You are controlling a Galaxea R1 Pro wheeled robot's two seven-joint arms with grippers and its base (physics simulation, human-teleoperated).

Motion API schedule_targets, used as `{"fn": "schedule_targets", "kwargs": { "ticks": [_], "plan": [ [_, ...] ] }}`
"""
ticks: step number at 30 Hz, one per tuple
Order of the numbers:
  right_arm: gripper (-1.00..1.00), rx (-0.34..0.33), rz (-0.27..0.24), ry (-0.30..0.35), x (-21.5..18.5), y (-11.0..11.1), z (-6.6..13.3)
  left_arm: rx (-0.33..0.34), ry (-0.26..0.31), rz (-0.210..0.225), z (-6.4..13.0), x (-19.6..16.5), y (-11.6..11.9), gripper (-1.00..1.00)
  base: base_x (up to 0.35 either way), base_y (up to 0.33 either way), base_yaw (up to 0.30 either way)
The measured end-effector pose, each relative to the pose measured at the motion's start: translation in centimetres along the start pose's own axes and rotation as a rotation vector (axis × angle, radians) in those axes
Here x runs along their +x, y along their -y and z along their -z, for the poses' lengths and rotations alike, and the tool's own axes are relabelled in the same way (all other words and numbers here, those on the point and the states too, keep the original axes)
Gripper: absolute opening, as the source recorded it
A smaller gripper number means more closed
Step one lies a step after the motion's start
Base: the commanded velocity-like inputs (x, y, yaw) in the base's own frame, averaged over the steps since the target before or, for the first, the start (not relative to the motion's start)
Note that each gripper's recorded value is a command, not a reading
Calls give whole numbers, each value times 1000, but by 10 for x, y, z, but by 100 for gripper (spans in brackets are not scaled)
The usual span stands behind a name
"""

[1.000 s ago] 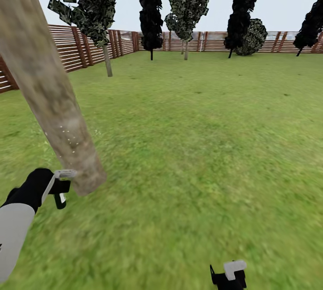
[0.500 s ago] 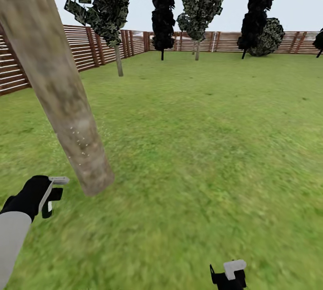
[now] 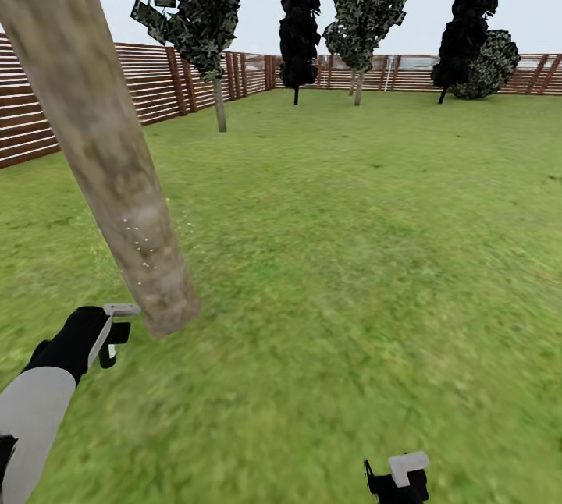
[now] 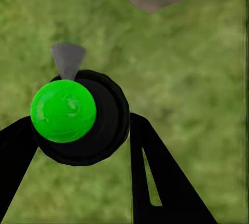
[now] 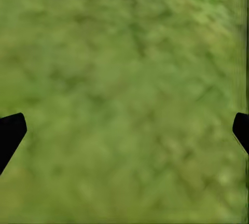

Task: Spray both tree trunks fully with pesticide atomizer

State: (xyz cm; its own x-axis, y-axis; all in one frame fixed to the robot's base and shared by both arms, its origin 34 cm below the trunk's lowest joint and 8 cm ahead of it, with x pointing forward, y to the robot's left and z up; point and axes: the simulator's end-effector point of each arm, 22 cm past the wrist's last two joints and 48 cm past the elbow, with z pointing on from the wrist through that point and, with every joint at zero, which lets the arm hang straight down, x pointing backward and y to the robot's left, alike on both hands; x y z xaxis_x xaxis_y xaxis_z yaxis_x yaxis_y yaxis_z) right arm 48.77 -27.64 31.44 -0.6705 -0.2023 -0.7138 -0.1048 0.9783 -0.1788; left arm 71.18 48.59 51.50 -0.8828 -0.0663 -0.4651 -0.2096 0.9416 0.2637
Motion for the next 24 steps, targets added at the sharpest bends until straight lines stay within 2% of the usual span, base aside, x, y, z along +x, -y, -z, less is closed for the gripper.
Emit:
{"fn": "schedule_targets", "kwargs": {
  "ticks": [7,10,14,16,19,22,24],
  "plan": [
    [100,0,0,0,0,0,0,-4,10,3,5,-10,-2,-100,0,-274,0],
    [100,0,0,1,0,0,0,-4,-37,13,10,-10,-5,-100,0,-274,54],
    [100,0,0,2,-1,0,0,7,-21,38,28,-46,-6,-100,0,-274,242],
    [100,0,0,3,-1,0,0,10,-25,54,41,-66,-8,-100,0,-274,274],
    [100,0,0,2,-1,0,0,8,12,77,68,-112,-18,-100,0,-274,276],
    [100,0,0,2,-1,0,0,2,35,83,79,-131,-23,-100,10,-274,277],
    [100,0,0,2,-1,0,0,-4,37,83,80,-132,-26,-100,160,-229,241]
  ]
}}
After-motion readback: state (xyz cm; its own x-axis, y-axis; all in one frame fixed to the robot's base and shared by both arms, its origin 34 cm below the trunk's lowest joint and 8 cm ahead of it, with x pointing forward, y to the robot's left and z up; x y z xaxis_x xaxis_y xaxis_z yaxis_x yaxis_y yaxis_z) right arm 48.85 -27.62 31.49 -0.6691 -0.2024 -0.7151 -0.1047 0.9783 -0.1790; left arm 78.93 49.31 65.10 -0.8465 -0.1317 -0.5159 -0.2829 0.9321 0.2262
